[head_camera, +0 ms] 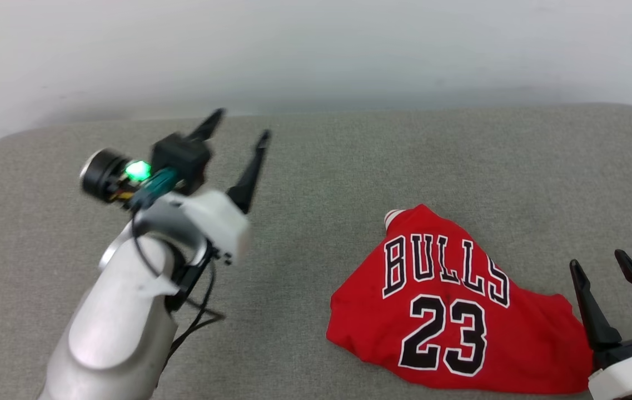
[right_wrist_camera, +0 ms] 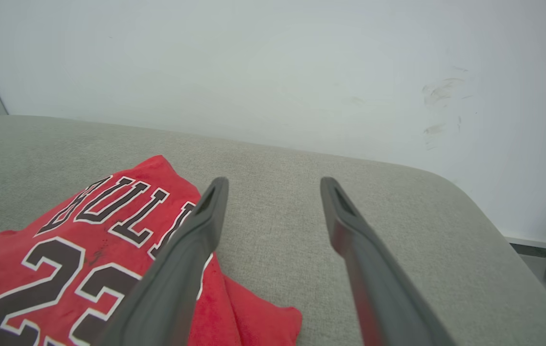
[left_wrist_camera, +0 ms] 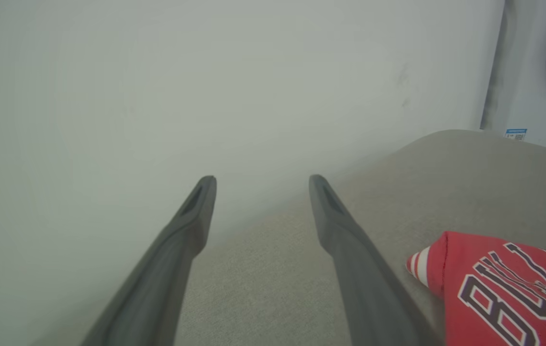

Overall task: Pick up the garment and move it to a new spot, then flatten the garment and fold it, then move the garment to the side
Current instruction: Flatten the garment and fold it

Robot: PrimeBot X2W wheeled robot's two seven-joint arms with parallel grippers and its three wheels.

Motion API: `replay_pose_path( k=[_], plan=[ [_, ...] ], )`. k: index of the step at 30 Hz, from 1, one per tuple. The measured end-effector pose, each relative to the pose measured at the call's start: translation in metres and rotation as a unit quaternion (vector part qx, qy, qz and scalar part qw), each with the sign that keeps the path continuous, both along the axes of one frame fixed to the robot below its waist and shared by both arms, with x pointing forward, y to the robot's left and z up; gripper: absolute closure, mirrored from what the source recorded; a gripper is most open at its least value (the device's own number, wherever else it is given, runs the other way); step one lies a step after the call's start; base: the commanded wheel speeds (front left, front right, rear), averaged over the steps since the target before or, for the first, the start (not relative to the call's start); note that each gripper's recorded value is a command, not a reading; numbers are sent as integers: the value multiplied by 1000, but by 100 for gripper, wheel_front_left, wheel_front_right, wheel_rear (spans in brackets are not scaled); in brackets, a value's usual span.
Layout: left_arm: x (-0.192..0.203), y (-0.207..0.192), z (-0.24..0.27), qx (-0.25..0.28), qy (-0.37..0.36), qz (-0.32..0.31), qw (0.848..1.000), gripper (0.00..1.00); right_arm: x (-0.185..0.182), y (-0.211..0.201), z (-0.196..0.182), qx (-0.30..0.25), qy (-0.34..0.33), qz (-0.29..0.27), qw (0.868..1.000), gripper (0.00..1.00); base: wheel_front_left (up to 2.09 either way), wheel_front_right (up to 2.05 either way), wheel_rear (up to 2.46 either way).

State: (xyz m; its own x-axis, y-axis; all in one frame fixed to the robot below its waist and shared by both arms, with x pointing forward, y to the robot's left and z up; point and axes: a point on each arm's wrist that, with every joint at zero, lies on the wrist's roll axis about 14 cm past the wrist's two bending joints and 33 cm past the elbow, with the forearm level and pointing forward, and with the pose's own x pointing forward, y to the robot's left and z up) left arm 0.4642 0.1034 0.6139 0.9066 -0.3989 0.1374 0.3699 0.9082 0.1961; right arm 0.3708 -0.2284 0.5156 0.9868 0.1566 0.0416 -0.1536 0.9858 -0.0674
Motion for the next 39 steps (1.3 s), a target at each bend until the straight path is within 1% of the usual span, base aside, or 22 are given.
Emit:
replay_pose_path(
  k=[2, 4, 7, 8, 10, 11, 13, 16, 23, 29, 30, 32, 33, 37, 38, 39],
  plan=[
    [4, -26, 1, 18, 29, -44, 998, 0, 0, 3, 1, -2, 0, -2, 1000, 0, 0, 0, 0],
    [7, -45, -8, 40, 76, -81, 993, 0, 0, 5, 0, -7, 3, -4, 1000, 0, 0, 0, 0],
    [1, -76, -34, 71, 164, -140, 974, 0, 0, 7, 0, -8, 3, -6, 1000, 0, 0, 0, 0],
    [-3, -84, -44, 89, 191, -158, 965, 0, 0, 7, -1, -8, 4, -8, 1000, 0, 0, 0, 0],
    [-10, -98, -59, 106, 243, -188, 946, 0, -1, 6, -2, -12, 6, -11, 1000, 0, 0, 0, 0],
    [-15, -103, -69, 125, 266, -201, 934, 0, 0, 6, -4, -15, 8, -12, 1000, 0, 0, 0, 0],
    [-21, -109, -86, 161, 305, -219, 913, 0, 0, 6, -5, -17, 11, -14, 1000, 0, 0, 0, 0],
    [-30, -116, -109, 199, 353, -243, 881, 0, 1, 3, -9, -18, 15, -21, 1000, 0, 0, 0, 0],
    [-45, -125, -162, 280, 426, -277, 815, 0, 10, 3, -16, -21, 22, -24, 999, 0, 0, 0, 0],
    [-54, -123, -201, 321, 467, -289, 772, 0, 16, -2, -30, -25, 37, -31, 999, 0, 0, 0, 0],
    [-58, -120, -209, 332, 476, -289, 761, 0, 16, -3, -34, -25, 42, -32, 998, 0, 0, 0, 0],
    [-74, -113, -229, 358, 495, -294, 735, 0, 17, -6, -37, -26, 45, -37, 998, 0, 0, 0, 0],
    [-77, -113, -234, 361, 497, -297, 731, 0, 17, -7, -39, -27, 48, -39, 998, 0, 0, 0, 0],
    [-76, -112, -240, 369, 495, -300, 727, 0, 19, -11, -46, -31, 56, -44, 997, 0, 0, 0, 0],
    [-76, -112, -241, 370, 495, -300, 727, 20, 19, -11, -47, -32, 57, -43, 997, 0, 0, 0, 0],
    [-76, -112, -241, 371, 493, -300, 728, 74, 21, -10, -47, -32, 56, -42, 997, 0, 0, 0, 0]
  ],
)
